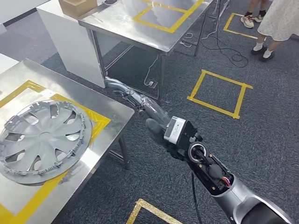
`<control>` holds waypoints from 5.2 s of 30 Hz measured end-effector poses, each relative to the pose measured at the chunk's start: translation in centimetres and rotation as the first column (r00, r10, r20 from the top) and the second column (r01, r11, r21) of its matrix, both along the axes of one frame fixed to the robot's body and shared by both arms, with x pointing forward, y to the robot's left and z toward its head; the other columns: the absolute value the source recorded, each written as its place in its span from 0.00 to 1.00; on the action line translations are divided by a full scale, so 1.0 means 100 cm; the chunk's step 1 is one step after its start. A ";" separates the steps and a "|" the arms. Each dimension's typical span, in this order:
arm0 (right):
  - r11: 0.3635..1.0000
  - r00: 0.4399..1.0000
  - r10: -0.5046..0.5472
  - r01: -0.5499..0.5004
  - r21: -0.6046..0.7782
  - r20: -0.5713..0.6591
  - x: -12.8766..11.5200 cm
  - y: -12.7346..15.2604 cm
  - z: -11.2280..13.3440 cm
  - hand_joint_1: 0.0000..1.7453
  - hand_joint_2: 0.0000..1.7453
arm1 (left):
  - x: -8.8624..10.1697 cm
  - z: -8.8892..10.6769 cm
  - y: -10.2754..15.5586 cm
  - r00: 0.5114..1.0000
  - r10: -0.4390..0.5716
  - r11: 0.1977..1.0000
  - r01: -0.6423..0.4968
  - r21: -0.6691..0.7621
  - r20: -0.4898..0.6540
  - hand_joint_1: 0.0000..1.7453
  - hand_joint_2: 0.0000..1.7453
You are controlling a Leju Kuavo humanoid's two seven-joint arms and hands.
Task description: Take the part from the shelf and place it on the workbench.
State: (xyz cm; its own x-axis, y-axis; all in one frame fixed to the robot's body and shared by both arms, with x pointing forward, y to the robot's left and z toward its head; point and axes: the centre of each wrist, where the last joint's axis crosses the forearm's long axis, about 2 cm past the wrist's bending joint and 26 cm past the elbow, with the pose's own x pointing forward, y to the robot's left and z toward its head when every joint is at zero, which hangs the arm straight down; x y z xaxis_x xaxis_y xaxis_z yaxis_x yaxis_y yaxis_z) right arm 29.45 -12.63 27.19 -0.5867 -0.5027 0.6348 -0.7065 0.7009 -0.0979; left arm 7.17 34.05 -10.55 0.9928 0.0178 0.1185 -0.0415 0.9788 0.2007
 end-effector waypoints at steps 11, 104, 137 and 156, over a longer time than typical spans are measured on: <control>1.000 1.000 -0.004 0.004 0.004 0.002 -0.001 -0.002 0.002 0.00 0.00 | -0.002 -0.001 -0.002 1.000 -0.004 1.000 0.004 -0.019 0.000 0.00 0.00; 0.999 0.999 -0.035 0.034 0.027 0.025 -0.002 -0.013 0.007 0.00 0.00 | -0.004 -0.002 -0.019 0.999 -0.044 0.964 0.047 -0.260 0.020 0.00 0.00; 0.861 0.772 -0.497 0.383 -0.334 -0.397 0.012 -0.096 -0.146 0.00 0.00 | -0.004 -0.002 -0.016 0.999 -0.041 0.969 0.041 -0.244 0.003 0.00 0.00; 0.519 0.031 -0.855 0.016 -0.855 -0.518 -0.090 -0.206 -0.329 0.00 0.00 | -0.004 -0.002 -0.015 0.999 -0.042 0.969 0.042 -0.245 0.003 0.00 0.00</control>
State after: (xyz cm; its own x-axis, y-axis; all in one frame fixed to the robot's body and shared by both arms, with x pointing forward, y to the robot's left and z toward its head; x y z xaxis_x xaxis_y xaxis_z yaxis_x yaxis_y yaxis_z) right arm 20.46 -33.20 -5.66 0.6078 0.2526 0.7528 -0.1087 0.9656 -0.2362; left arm 6.78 32.53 -10.73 0.9936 0.0043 0.1132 0.0008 0.9990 -0.0452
